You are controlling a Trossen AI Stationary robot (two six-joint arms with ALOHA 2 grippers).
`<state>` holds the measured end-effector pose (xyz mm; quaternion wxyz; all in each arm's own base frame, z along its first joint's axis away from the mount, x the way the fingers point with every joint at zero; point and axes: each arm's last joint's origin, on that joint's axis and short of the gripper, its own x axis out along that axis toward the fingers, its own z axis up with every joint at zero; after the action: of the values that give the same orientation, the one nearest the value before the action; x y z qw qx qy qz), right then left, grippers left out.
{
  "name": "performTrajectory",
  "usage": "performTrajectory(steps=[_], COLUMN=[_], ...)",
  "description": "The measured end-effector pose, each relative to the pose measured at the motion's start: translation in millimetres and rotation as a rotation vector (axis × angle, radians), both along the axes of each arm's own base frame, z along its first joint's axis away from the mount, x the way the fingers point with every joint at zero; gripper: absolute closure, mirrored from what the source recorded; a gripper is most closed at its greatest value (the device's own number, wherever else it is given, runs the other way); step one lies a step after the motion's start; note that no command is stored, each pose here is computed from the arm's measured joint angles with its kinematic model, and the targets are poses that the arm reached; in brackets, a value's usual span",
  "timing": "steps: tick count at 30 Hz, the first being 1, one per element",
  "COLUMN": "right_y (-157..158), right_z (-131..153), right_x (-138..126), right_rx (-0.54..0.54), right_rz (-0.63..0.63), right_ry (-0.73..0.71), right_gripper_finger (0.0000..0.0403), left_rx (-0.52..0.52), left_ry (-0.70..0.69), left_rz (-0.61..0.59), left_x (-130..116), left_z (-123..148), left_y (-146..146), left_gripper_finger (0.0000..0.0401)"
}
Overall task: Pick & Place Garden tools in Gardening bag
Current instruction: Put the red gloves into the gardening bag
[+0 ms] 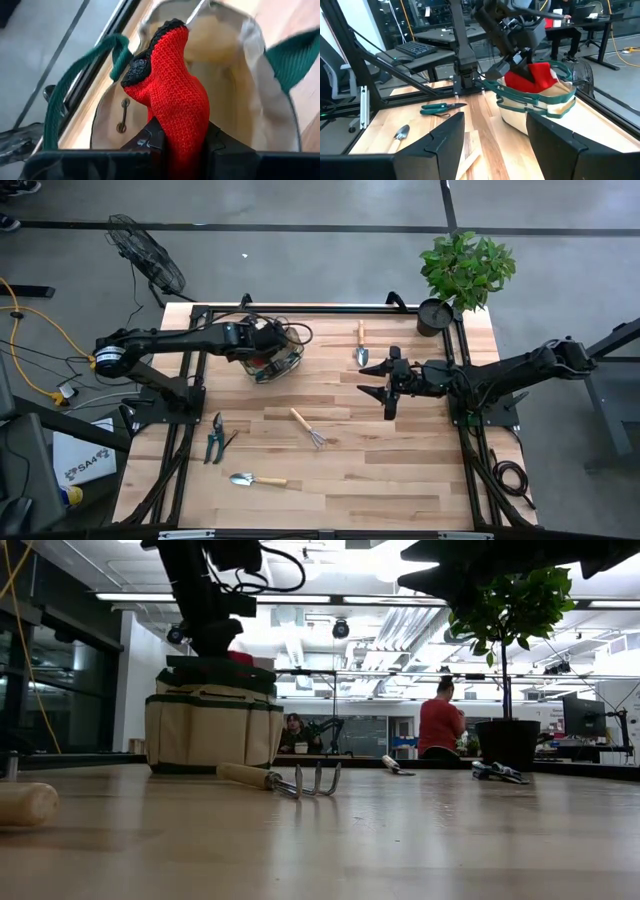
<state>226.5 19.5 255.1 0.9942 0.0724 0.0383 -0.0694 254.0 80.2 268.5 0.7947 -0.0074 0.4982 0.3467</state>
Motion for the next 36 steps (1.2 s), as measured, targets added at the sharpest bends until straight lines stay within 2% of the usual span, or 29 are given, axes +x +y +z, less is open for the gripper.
performTrajectory(steps=[5, 10, 16, 19, 29, 36], right_y=[-0.4, -0.4, -0.4, -0.4, -0.4, -0.4], right_z=[-0.1, -0.1, 0.0, -0.3, -0.7, -1.4], right_x=[0.0, 0.0, 0.0, -0.1, -0.1, -0.2], right_rx=[-0.001, -0.001, -0.001, -0.002, 0.001, 0.000], right_rz=[-0.013, -0.014, -0.014, -0.014, -0.014, -0.014], right_ry=[0.001, 0.001, 0.001, 0.004, 0.008, 0.014], right_gripper_finger=[0.0197, 0.0197, 0.0197, 0.0197, 0.0197, 0.0197], left_rx=[-0.015, -0.056, -0.055, -0.052, -0.033, -0.025], left_ry=[0.049, 0.042, 0.044, 0.046, 0.057, 0.057], left_rz=[-0.006, -0.025, -0.029, -0.032, -0.035, -0.035], left_x=[-4.0, -3.8, -3.7, -3.7, -3.8, -3.5], left_z=[-2.0, -2.6, -2.6, -2.6, -2.4, -2.2], left_y=[-1.2, -2.2, -2.3, -2.3, -1.9, -1.6], left_gripper_finger=[0.0359, 0.0359, 0.0352, 0.0327, 0.0210, 0.0184])
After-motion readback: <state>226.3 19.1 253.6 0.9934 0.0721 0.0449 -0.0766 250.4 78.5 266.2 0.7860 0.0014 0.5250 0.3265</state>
